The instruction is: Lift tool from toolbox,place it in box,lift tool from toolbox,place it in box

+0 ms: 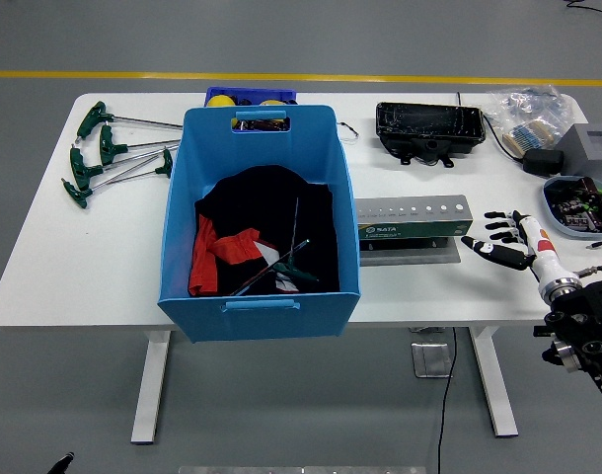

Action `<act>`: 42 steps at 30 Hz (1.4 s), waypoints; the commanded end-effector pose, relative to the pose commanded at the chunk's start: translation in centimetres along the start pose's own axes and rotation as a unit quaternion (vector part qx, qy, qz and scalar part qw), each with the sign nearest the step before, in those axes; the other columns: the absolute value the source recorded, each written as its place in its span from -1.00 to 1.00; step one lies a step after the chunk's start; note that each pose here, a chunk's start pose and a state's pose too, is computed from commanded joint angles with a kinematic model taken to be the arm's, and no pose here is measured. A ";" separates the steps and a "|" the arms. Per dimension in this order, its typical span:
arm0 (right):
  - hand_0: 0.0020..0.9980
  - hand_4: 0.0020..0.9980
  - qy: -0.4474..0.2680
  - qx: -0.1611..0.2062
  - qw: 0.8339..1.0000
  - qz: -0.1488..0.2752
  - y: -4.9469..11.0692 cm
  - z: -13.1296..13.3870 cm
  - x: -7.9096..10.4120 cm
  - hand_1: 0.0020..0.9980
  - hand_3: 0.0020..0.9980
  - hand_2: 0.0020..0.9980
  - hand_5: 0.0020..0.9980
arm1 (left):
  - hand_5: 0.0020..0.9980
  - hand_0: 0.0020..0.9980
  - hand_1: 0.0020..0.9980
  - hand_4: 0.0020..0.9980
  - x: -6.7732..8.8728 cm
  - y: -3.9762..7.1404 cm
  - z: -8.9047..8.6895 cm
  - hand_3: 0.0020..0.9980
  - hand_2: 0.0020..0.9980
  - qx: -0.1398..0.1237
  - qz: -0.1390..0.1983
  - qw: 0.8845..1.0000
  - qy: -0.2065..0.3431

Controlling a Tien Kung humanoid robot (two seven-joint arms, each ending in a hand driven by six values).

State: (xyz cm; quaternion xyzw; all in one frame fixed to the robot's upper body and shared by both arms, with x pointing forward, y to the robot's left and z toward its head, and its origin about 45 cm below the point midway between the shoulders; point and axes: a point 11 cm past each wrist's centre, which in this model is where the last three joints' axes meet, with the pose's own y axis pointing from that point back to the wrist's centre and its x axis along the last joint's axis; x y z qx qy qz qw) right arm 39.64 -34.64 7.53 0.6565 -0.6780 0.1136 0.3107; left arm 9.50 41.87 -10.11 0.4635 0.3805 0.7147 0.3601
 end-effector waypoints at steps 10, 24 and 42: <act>0.34 1.00 0.003 -0.012 1.000 0.020 -0.1 0.4 1.0 0.07 0.08 0.12 -0.25 | 0.26 0.56 0.69 0.49 -0.2 0.0 0.5 0.47 0.63 -0.005 -0.002 1.000 -0.001; 0.33 0.98 0.006 -0.002 1.000 0.002 -0.5 -0.9 -0.8 0.07 0.07 0.10 -0.28 | 0.26 0.56 0.69 0.49 -0.3 0.1 1.1 0.47 0.63 -0.011 -0.004 1.000 -0.005; 0.31 0.96 0.011 -0.001 1.000 -0.003 -0.7 -1.3 -1.5 0.08 0.10 0.11 -0.30 | 0.26 0.57 0.70 0.49 -0.8 0.2 2.1 0.47 0.63 -0.022 -0.009 1.000 -0.013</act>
